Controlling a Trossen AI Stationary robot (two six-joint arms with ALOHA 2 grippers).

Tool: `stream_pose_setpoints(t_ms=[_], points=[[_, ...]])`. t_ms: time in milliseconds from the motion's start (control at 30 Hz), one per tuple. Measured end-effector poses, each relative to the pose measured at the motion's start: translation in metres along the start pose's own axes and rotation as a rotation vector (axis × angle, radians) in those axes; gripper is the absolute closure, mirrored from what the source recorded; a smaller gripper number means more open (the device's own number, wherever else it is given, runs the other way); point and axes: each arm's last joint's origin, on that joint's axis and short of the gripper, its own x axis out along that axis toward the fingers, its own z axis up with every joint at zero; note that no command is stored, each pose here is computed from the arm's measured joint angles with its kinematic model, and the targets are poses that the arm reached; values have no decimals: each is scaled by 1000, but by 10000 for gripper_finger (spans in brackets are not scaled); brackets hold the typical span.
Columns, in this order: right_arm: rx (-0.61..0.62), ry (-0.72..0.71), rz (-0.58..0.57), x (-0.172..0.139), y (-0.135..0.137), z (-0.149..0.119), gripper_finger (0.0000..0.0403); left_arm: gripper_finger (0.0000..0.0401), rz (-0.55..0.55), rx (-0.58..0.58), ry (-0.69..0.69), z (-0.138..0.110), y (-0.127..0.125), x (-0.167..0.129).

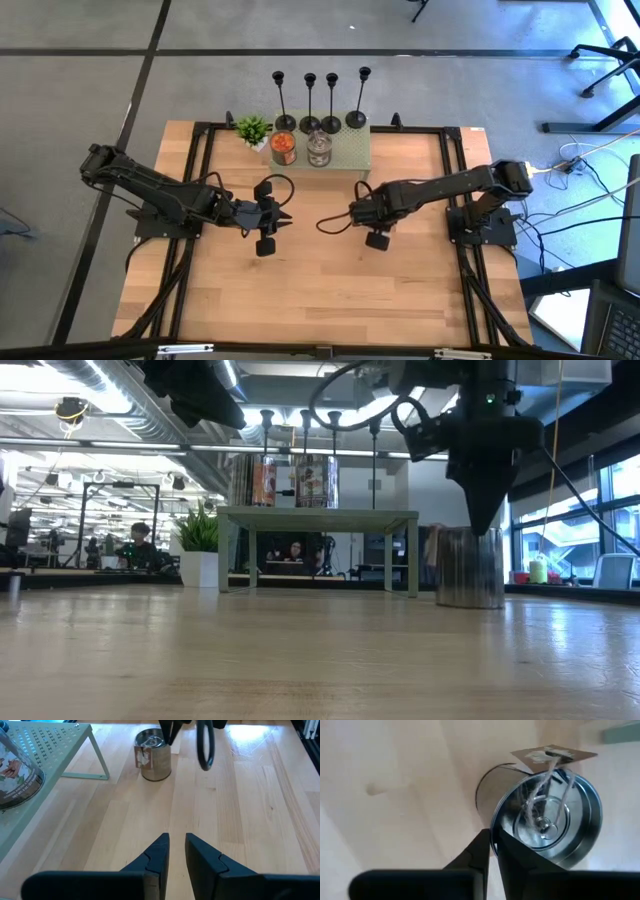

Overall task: Pick & Place candle stick holders
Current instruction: Put the brown scented candle on the shelf aligned with the other brown scented candle

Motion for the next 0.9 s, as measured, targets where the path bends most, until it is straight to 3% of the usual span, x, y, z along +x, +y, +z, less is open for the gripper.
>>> stream_pose_setpoints(t_ms=[367, 567, 700, 900], points=[[57, -42, 159, -32, 8, 15, 369, 343, 0, 0, 0, 0, 0, 0], [29, -68, 162, -46, 15, 15, 369, 343, 1, 0, 0, 0, 0, 0], [-75, -72, 150, -47, 20, 12, 369, 343, 1, 0, 0, 0, 0, 0], [-135, -81, 90, -46, 14, 13, 368, 343, 1, -1, 0, 0, 0, 0]])
